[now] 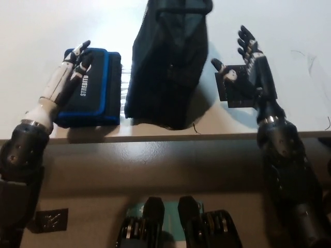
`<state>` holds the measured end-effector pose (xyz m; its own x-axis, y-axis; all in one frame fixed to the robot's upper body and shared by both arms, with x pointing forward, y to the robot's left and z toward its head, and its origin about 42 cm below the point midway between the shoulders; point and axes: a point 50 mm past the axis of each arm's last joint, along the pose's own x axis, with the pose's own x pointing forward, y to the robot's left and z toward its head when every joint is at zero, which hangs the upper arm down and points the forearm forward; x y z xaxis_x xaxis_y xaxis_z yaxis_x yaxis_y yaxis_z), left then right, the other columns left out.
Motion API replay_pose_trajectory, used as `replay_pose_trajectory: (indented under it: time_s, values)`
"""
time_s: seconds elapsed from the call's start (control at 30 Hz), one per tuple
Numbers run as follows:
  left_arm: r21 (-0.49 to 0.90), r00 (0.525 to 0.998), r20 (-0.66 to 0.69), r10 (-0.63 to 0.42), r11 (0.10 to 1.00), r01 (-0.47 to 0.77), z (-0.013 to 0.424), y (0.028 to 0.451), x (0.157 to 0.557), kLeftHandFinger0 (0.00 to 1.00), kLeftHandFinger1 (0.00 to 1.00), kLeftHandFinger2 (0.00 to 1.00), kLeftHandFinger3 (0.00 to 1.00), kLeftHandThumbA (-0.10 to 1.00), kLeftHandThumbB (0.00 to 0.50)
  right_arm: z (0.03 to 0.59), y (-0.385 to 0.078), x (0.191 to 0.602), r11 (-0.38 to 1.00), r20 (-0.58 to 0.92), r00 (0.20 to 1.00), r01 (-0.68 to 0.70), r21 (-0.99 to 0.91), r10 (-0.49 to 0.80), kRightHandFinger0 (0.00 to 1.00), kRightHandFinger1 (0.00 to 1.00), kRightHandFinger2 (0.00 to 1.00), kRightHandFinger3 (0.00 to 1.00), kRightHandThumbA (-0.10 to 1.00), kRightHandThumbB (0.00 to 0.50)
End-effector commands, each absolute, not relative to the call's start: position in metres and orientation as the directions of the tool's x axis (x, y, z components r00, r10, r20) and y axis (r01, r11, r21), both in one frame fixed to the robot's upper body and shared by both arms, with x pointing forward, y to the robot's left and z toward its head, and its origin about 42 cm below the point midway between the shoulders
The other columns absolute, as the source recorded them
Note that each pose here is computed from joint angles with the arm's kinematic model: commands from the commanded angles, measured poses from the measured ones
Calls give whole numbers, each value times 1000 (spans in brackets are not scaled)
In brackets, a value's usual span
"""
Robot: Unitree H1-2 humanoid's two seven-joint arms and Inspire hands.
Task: Use both hands to pick up the lunch bag on the right hand side and smoothly move it near the note book on the left hand side
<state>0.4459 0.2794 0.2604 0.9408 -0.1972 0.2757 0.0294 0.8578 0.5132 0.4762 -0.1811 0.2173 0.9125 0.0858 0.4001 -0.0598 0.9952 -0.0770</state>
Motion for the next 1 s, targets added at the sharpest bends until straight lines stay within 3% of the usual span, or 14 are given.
replay_pose_trajectory:
  time_s: [0.0, 0.2, 0.27, 0.43, 0.5, 0.87, 0.97]
  values:
    - [616, 768, 555, -319, 778, -121, 319, 304, 379, 1000, 1000, 1000, 1000, 1000, 430, 284, -217, 408, 967, 692, 719, 120, -227, 73, 1000, 1000, 1000, 1000, 1000, 376]
    - [628, 779, 540, -319, 769, -120, 307, 304, 362, 1000, 1000, 1000, 1000, 1000, 437, 278, -227, 392, 975, 705, 706, 107, -194, 62, 1000, 1000, 1000, 1000, 1000, 357]
    - [628, 787, 531, -314, 769, -117, 302, 306, 357, 1000, 1000, 1000, 1000, 1000, 440, 277, -232, 386, 977, 706, 706, 100, -188, 63, 1000, 1000, 1000, 1000, 1000, 330]
    - [606, 802, 521, -293, 788, -105, 286, 317, 342, 1000, 1000, 1000, 1000, 1000, 419, 267, -251, 370, 986, 685, 728, 97, -138, 24, 1000, 1000, 1000, 1000, 1000, 390]
    - [608, 804, 520, -289, 786, -111, 281, 318, 337, 1000, 1000, 1000, 1000, 1000, 417, 263, -254, 365, 986, 680, 733, 104, -133, 14, 1000, 1000, 1000, 1000, 1000, 385]
    - [530, 876, 436, -207, 846, -64, 198, 340, 266, 1000, 1000, 1000, 1000, 1000, 432, 180, -283, 298, 979, 580, 812, 162, -121, -63, 1000, 1000, 1000, 1000, 1000, 349]
    - [480, 892, 424, -155, 874, -76, 171, 350, 248, 1000, 1000, 1000, 1000, 1000, 406, 154, -291, 280, 976, 532, 841, 186, -114, -98, 1000, 1000, 1000, 1000, 1000, 326]
